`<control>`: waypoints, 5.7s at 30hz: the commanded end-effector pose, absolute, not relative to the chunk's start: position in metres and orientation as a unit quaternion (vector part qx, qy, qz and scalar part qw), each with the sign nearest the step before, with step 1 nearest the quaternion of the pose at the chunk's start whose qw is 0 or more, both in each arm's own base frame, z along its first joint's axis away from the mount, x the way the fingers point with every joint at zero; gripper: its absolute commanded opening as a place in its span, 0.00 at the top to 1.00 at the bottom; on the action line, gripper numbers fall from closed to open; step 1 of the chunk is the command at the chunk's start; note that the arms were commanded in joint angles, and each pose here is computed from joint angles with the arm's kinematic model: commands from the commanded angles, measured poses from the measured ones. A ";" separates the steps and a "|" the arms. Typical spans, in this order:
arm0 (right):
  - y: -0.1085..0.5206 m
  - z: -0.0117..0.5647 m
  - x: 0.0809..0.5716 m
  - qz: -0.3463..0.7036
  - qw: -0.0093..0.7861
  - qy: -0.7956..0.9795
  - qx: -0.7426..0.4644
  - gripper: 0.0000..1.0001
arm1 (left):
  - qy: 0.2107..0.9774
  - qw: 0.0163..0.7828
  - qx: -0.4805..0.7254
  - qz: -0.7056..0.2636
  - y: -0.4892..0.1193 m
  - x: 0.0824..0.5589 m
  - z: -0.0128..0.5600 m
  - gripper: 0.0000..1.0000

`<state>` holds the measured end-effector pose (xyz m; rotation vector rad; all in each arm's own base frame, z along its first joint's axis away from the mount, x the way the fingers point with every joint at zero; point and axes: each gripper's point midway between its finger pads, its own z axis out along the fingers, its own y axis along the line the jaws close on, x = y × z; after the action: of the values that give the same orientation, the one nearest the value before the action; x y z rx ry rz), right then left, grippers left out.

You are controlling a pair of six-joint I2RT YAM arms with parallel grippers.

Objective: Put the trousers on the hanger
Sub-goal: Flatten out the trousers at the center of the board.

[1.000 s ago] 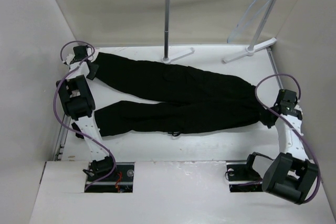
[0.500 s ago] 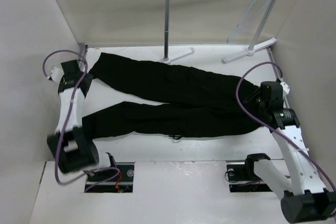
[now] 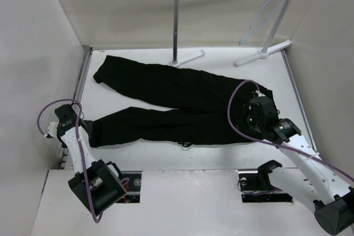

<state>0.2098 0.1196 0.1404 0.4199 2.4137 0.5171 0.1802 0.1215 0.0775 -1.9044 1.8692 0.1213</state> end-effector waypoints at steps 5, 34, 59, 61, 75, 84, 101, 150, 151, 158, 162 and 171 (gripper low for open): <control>0.148 0.152 0.206 0.239 0.319 0.911 0.111 0.81 | 0.642 0.270 -0.716 0.048 0.158 0.196 0.086 0.43; 0.138 0.163 0.230 0.232 0.354 0.894 0.147 0.47 | 0.729 0.319 -0.603 0.054 0.173 0.364 0.155 0.82; 0.045 0.067 0.219 0.119 0.271 0.875 0.383 0.38 | 0.736 0.252 -0.628 0.032 0.125 0.252 0.056 0.41; 0.041 0.062 0.215 0.110 0.264 0.873 0.396 0.38 | 0.736 0.241 -0.631 0.032 0.129 0.257 0.046 0.43; -0.006 0.038 0.220 0.048 0.228 0.836 0.497 0.98 | 0.711 0.228 -0.654 0.122 0.138 0.197 0.069 1.00; -0.003 0.078 0.220 0.051 0.278 0.845 0.454 0.47 | 0.755 0.173 -0.600 0.201 0.130 0.135 0.087 0.61; 0.063 0.147 0.235 0.185 0.380 0.855 0.302 0.90 | 0.744 0.346 -0.571 0.017 0.134 0.369 0.152 0.46; 0.088 0.125 0.250 0.211 0.339 0.880 0.259 0.45 | 0.718 0.392 -0.565 0.103 0.196 0.416 0.094 0.46; 0.088 0.125 0.250 0.212 0.339 0.879 0.259 0.45 | 0.713 0.400 -0.568 0.099 0.199 0.417 0.103 0.46; 0.089 0.124 0.250 0.211 0.335 0.881 0.259 0.51 | 0.696 0.462 -0.548 0.047 0.192 0.457 0.165 0.46; 0.094 0.121 0.250 0.212 0.323 0.887 0.254 0.86 | 0.741 0.432 -0.514 -0.012 0.151 0.497 0.143 0.51; 0.087 0.116 0.251 0.200 0.325 0.879 0.286 0.91 | 0.752 0.319 -0.577 -0.024 0.143 0.490 0.043 0.78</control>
<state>0.2410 0.0912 0.1050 0.7194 2.3764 0.5244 0.5101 0.1271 0.0666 -1.3693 1.9675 -0.0743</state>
